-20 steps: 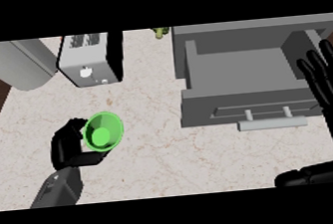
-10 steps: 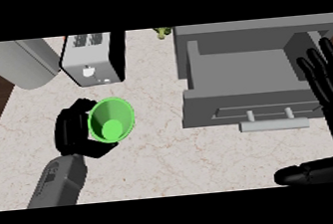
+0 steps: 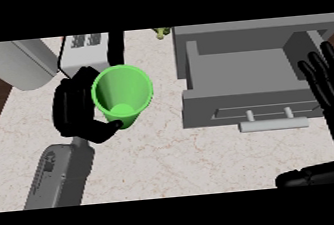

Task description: Pick up the cup, place it into the drawer and close the drawer

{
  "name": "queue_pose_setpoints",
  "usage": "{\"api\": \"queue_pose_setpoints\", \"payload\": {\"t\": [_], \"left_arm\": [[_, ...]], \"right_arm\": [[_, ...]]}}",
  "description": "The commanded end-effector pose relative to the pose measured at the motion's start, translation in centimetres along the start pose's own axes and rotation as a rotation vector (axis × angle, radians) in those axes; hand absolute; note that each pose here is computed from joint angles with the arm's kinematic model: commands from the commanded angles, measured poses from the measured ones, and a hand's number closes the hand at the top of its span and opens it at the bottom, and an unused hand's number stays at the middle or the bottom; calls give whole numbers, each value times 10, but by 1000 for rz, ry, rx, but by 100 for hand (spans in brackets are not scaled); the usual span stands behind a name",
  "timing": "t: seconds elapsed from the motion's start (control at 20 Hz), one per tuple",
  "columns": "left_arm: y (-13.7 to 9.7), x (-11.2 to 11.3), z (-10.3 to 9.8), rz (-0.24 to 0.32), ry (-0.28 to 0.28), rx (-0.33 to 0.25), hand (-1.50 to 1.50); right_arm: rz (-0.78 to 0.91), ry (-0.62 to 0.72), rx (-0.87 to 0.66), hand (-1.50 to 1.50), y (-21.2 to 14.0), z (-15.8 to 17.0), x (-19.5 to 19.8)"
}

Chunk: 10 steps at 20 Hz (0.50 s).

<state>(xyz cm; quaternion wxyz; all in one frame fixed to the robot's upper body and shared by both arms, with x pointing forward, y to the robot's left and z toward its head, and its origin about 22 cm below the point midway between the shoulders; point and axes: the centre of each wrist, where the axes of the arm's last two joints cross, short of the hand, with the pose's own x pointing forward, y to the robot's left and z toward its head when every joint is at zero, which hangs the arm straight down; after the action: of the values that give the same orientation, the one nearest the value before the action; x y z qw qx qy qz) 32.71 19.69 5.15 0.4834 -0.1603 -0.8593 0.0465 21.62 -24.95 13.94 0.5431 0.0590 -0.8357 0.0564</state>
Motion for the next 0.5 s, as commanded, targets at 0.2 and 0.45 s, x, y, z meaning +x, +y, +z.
{"api": "queue_pose_setpoints", "payload": {"t": [0.2, 0.45], "left_arm": [[-42, 33, -62, -29, -1, -40, 150], [-64, 57, -103, -80, -1, -52, 150]], "right_arm": [[4, -21, -14, -150, 6, -17, -6], [9, -9, 0, -150, -12, -2, 5]]}}
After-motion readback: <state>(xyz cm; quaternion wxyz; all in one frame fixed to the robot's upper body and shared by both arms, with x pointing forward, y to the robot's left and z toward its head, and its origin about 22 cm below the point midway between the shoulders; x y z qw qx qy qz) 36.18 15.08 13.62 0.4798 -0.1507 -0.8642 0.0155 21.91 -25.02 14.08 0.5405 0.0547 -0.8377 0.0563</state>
